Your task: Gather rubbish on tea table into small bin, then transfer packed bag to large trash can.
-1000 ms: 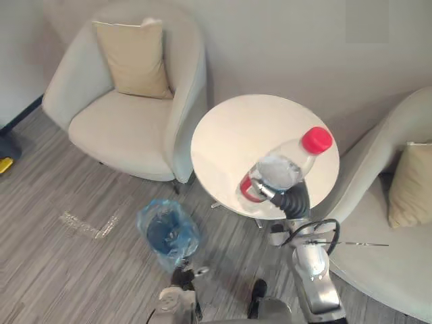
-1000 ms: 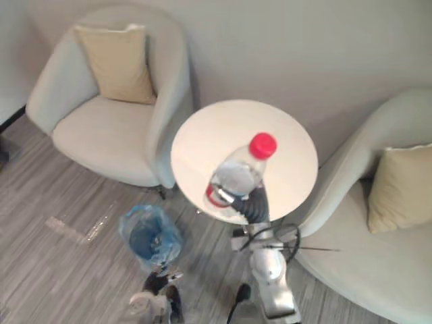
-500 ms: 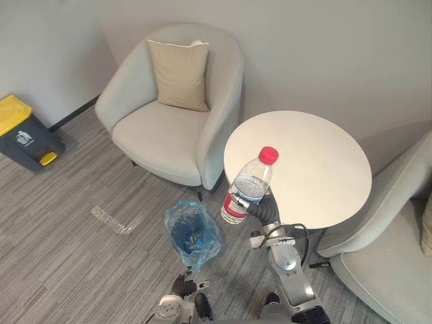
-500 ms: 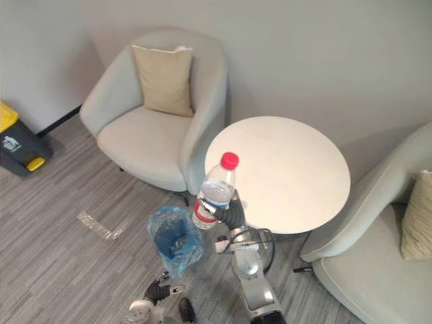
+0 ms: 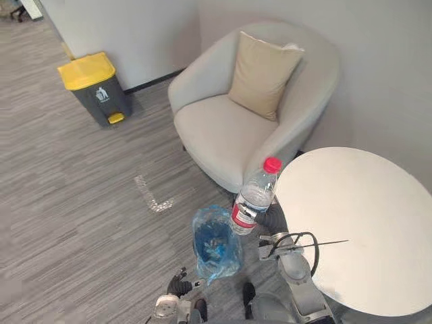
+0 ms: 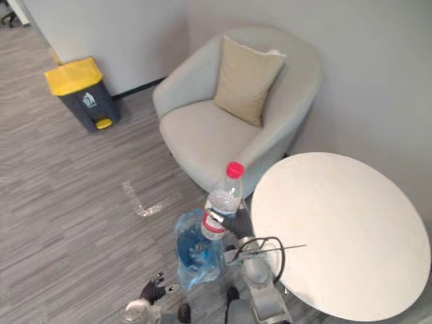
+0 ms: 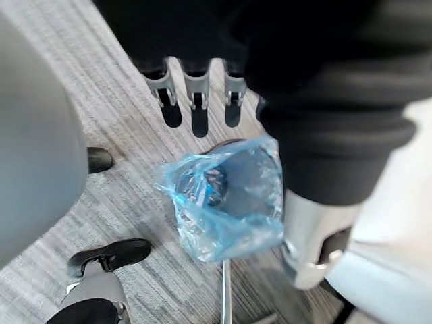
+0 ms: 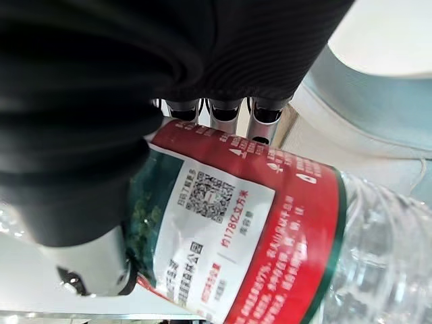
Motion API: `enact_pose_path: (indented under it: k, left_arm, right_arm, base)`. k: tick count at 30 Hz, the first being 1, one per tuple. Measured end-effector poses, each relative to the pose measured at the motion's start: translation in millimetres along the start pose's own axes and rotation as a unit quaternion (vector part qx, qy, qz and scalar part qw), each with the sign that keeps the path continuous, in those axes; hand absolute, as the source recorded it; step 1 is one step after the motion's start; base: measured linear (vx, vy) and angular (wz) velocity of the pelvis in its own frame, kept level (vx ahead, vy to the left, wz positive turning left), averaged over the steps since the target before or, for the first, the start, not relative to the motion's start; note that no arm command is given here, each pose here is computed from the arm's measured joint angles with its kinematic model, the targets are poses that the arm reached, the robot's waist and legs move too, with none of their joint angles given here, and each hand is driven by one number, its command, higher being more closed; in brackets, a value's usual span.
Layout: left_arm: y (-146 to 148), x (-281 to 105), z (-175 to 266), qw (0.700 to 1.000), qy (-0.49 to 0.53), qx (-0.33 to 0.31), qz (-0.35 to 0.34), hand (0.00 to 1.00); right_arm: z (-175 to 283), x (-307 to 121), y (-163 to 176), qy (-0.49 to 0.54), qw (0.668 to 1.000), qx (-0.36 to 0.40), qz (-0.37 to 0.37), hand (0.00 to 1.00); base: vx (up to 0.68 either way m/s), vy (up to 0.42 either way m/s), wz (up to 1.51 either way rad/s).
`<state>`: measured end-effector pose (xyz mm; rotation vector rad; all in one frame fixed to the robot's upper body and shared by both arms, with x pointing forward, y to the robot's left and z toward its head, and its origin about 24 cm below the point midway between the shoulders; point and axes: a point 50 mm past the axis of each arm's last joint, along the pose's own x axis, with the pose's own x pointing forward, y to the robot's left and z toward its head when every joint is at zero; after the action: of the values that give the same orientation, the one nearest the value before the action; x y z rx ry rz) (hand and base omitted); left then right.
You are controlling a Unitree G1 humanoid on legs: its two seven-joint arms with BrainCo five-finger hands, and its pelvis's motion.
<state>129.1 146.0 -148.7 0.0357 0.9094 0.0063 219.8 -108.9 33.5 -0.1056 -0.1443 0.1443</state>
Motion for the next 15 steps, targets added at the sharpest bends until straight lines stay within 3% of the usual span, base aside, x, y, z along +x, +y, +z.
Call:
enact_pose_path:
  k: [15]
  left_arm:
    - [3.7,-0.1,3.9,1.0,-0.006,0.029,-0.005,0.0]
  right_arm:
    - [-12.2,-5.0,-8.2,0.024,1.0,-0.006,-0.01,1.0]
  base:
    - [0.03,0.052,0.46]
